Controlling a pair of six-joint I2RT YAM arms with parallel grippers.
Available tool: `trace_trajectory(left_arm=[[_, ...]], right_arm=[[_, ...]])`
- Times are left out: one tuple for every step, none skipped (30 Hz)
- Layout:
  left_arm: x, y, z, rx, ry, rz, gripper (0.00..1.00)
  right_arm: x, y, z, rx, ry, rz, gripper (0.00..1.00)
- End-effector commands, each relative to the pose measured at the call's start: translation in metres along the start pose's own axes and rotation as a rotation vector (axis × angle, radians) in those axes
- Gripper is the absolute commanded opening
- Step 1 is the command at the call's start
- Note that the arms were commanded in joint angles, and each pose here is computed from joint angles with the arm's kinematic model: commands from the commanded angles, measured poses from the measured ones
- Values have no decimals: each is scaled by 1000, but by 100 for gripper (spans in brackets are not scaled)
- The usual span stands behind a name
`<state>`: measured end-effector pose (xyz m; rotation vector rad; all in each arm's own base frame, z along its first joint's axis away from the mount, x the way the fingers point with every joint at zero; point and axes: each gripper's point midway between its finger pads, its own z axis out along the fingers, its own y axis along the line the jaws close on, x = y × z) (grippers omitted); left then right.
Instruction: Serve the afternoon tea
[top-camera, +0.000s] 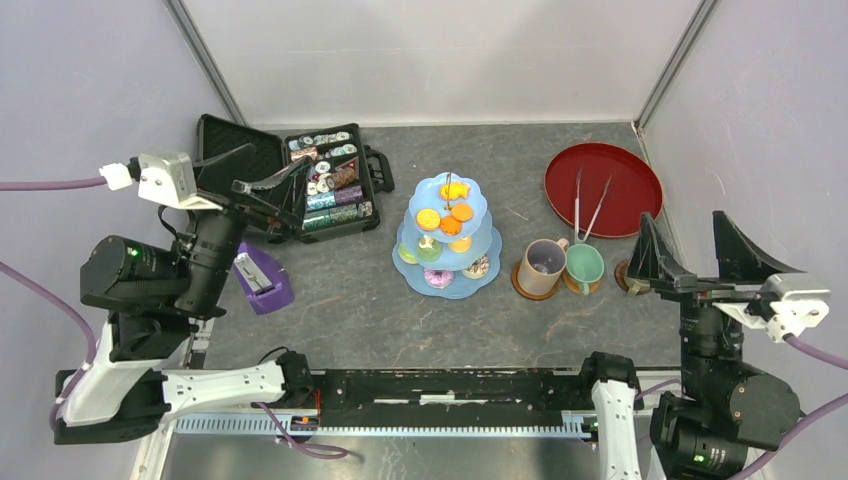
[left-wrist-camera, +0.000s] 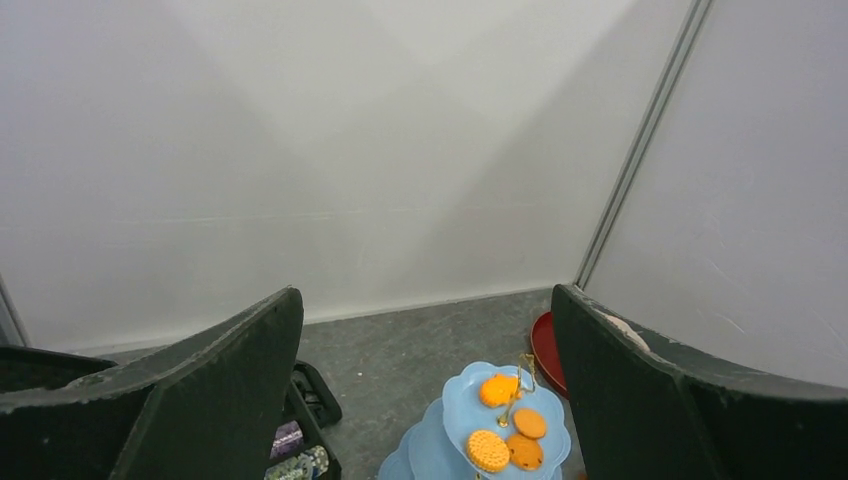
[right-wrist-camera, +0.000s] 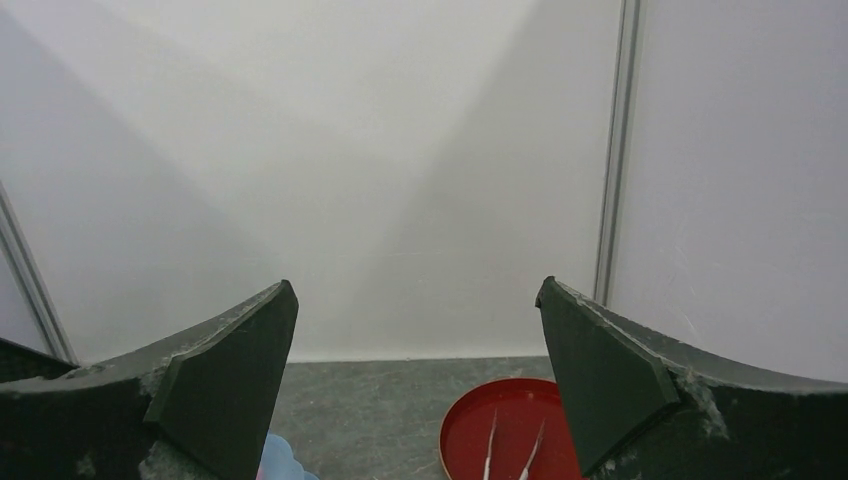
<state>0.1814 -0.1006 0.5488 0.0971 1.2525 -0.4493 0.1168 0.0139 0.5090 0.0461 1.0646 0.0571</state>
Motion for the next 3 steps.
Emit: trace_trajectory(left_arm=[[-5, 3, -1, 7, -3, 47, 100], [-5, 2, -1, 8, -3, 44, 100], [-5, 3, -1, 7, -4, 42, 100]], right_arm=[[-3, 1, 2, -2, -23, 15, 98], [-1, 0, 3, -1, -17, 14, 98], [-1, 0, 3, -2, -19, 14, 98]])
